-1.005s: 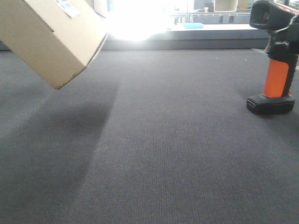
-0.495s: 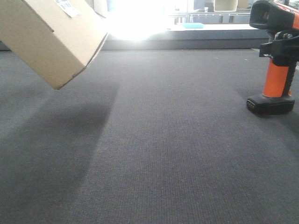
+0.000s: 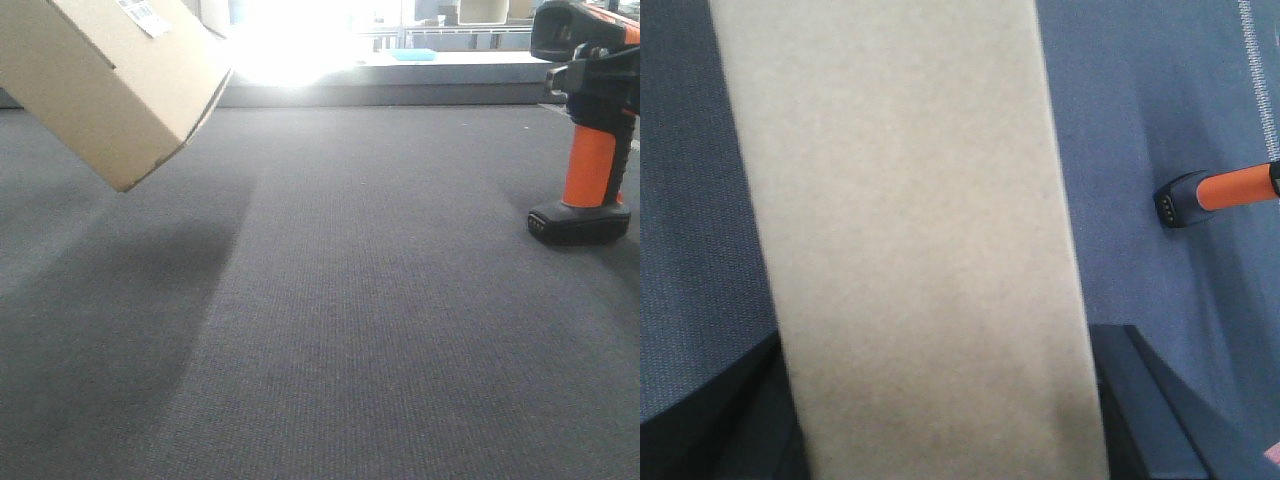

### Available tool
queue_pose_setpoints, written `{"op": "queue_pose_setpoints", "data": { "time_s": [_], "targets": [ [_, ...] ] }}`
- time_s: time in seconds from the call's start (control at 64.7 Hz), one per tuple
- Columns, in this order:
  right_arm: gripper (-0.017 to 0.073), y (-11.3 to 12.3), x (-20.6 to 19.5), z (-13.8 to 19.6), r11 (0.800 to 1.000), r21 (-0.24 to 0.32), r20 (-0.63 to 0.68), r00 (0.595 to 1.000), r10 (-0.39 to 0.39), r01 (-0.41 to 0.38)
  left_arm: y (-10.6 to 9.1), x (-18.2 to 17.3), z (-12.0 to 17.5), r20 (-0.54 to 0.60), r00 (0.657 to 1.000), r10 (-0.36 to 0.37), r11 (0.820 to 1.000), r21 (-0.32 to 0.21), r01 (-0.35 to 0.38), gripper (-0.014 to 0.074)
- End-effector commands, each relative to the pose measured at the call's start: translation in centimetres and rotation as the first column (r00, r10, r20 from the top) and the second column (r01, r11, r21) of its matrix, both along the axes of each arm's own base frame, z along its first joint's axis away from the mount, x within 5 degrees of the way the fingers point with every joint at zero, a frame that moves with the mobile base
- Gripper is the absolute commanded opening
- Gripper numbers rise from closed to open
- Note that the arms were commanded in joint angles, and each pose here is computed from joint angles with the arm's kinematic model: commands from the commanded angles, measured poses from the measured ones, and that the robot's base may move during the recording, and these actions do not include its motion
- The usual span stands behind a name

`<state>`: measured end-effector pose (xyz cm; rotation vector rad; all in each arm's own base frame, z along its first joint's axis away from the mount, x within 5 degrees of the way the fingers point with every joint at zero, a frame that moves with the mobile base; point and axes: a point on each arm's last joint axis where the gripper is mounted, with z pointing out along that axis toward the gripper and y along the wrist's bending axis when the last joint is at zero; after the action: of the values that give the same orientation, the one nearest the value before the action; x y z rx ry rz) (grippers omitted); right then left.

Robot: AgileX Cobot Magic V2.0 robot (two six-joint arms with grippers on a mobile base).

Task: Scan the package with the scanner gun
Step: 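Lift the scanner gun off the belt with the right gripper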

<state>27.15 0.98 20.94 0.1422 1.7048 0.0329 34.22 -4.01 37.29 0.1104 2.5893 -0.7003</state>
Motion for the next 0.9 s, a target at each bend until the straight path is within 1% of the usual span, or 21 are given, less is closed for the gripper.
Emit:
{"op": "queue_pose_setpoints", "data": {
  "time_s": [0.0, 0.402, 0.557, 0.742, 0.882],
  "targets": [
    [0.0568, 0.0, 0.4, 0.4, 1.0, 0.005, 0.011, 1.0, -0.002, 0.002, -0.1, -0.3, 0.7, 0.022, 1.0, 0.002, 1.0, -0.018, -0.001, -0.0111],
    [0.0568, 0.1, 1.4, -1.0, 1.0, 0.002, -0.043, 0.999, -0.001, 0.001, -0.1, -0.3, 0.7, 0.022, 1.0, 0.002, 1.0, -0.018, -0.001, -0.0111],
    [0.0568, 0.0, 1.5, -0.9, 1.0, 0.01, -0.03, 0.999, -0.013, 0.013, -0.1, -0.3, 0.7, 0.022, 1.0, 0.002, 1.0, -0.018, -0.001, -0.0111],
    [0.0568, -0.2, 1.4, -0.9, 0.998, 0.033, -0.031, 0.999, -0.044, 0.045, -0.1, -0.3, 0.7, 0.022, 1.0, 0.002, 1.0, -0.018, -0.001, -0.0111],
    [0.0568, -0.2, 1.4, -0.8, 0.998, 0.032, -0.024, 0.999, -0.045, 0.046, -0.1, -0.3, 0.7, 0.022, 1.0, 0.002, 1.0, -0.018, -0.001, -0.0111]
  ]
}}
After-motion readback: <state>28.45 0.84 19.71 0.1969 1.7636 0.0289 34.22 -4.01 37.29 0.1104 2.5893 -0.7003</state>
